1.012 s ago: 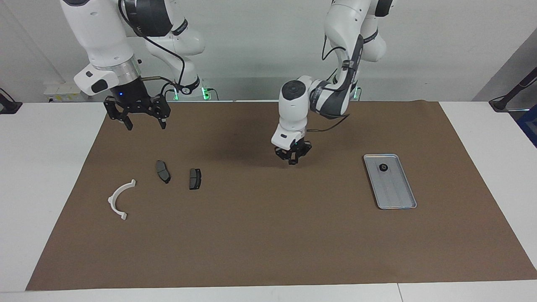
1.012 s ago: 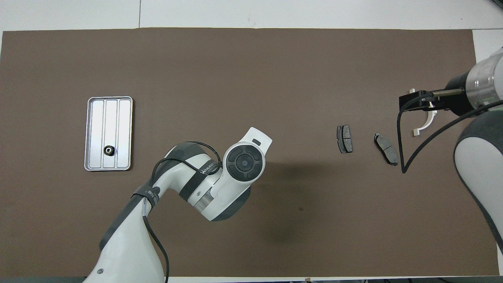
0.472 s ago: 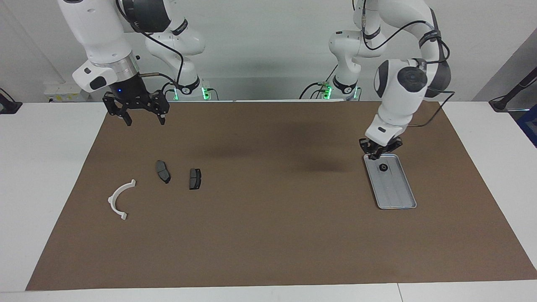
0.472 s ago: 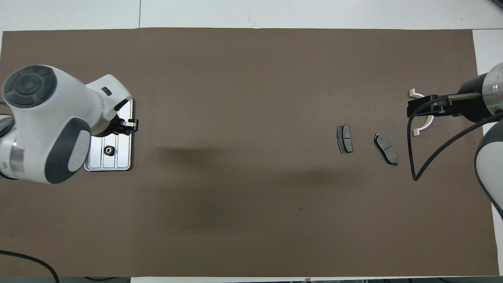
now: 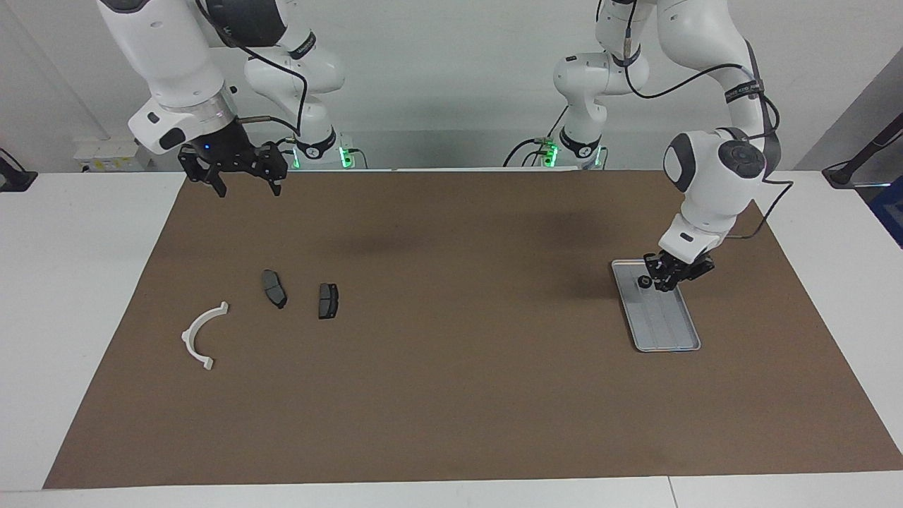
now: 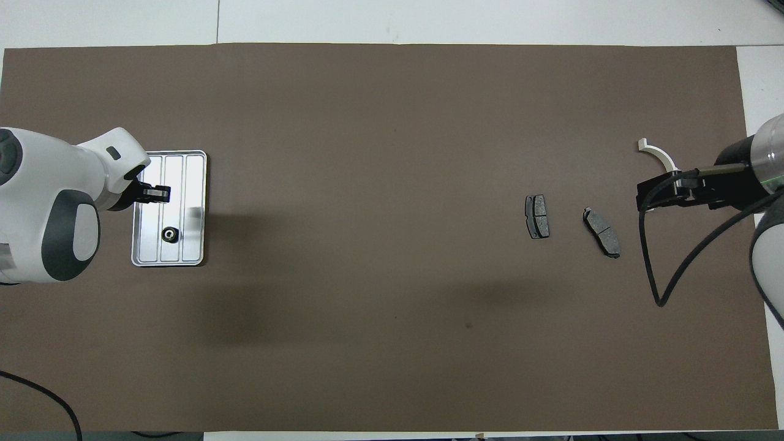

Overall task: Pick bearing gear from pile to tray
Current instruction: 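Lower the nut into the tray with the left gripper and release it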

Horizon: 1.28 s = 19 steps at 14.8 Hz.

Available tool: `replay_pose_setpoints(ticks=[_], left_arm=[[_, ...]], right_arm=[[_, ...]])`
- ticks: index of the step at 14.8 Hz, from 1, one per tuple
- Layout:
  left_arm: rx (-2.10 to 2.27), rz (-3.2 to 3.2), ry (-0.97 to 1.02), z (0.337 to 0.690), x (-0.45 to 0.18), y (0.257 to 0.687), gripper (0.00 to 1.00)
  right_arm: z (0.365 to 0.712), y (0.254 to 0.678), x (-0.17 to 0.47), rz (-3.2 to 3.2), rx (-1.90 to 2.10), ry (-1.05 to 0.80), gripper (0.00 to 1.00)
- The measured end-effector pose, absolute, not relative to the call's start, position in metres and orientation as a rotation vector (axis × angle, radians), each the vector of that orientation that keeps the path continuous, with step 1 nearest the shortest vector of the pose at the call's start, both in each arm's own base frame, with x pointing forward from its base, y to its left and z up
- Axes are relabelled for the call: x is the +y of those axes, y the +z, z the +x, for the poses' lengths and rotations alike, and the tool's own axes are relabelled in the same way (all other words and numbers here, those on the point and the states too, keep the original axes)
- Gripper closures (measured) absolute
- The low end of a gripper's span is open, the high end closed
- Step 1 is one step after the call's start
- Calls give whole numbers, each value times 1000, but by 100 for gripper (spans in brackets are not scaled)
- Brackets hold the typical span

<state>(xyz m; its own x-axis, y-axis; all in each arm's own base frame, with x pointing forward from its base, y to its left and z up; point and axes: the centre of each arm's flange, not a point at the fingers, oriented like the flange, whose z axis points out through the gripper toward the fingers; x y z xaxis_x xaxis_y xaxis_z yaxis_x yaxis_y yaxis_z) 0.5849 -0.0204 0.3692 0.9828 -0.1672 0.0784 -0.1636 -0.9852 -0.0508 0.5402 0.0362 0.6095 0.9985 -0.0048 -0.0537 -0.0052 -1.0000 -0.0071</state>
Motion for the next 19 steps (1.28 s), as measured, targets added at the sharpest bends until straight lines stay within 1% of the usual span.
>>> replay_pose_setpoints(ticks=[3,10,19], left_arm=[[258,-3085,-149,591,-20,350,76],[254,-3085,-192,601,-13,320,76],[255,-3083,-201,603,3,309,76]], right_arm=[[540,610,36,-3133,8,84,0],[540,612,37,-3133,5,77,0],[540,612,36,-3133,7,76,0]])
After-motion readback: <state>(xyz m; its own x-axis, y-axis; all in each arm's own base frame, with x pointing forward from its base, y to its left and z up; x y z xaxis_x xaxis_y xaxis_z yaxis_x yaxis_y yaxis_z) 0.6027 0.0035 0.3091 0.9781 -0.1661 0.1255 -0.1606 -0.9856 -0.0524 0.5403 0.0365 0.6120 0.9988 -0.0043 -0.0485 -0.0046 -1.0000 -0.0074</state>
